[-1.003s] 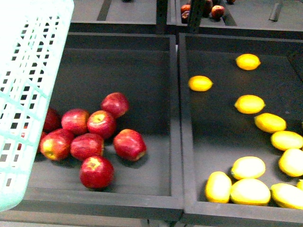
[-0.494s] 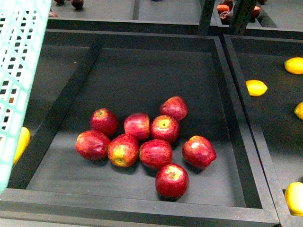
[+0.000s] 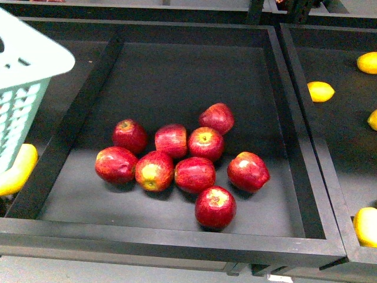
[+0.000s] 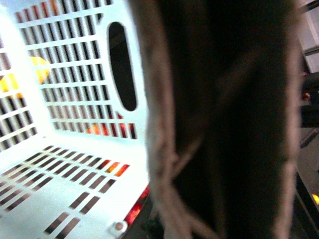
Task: Pick lemon and mango into basket
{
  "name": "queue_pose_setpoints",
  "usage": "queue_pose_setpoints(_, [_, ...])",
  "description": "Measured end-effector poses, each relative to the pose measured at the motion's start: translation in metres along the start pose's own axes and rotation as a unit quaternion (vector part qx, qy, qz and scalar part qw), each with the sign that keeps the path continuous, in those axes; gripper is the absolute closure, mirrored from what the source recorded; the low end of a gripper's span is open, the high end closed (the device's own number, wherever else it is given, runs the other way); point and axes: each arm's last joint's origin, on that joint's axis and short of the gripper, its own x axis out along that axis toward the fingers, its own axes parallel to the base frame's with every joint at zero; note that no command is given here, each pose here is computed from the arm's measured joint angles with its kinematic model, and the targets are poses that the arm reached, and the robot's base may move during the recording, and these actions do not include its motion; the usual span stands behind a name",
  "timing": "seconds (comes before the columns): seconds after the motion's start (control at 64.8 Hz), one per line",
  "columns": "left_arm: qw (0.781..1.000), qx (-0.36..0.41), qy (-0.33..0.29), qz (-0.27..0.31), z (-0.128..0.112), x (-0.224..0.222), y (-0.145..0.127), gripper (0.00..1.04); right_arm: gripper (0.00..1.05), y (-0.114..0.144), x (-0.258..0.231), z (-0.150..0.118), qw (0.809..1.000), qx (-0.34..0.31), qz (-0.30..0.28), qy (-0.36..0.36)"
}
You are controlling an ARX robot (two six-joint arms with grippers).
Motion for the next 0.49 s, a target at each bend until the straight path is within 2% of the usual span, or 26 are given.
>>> queue_pose_setpoints(0.17, [0.998,0.027,0.03,-0.04,-0.005,0.024,-0.04,1.0,0.09,0.0,0.0,0.0,1.0,0.0,0.0,0.0])
queue_pose_setpoints(0.293, [0.995,0.051,0.061,-0.056,-0.022,0.047,-0.063,1.0,0.09,0.0,0.0,0.0,1.0,0.0,0.0,0.0])
queue_pose_setpoints(0.494, [0.989,0.09,0.104,-0.051,-0.049,0.074,-0.085,1.0,0.09,0.0,0.0,0.0,1.0,0.0,0.0,0.0])
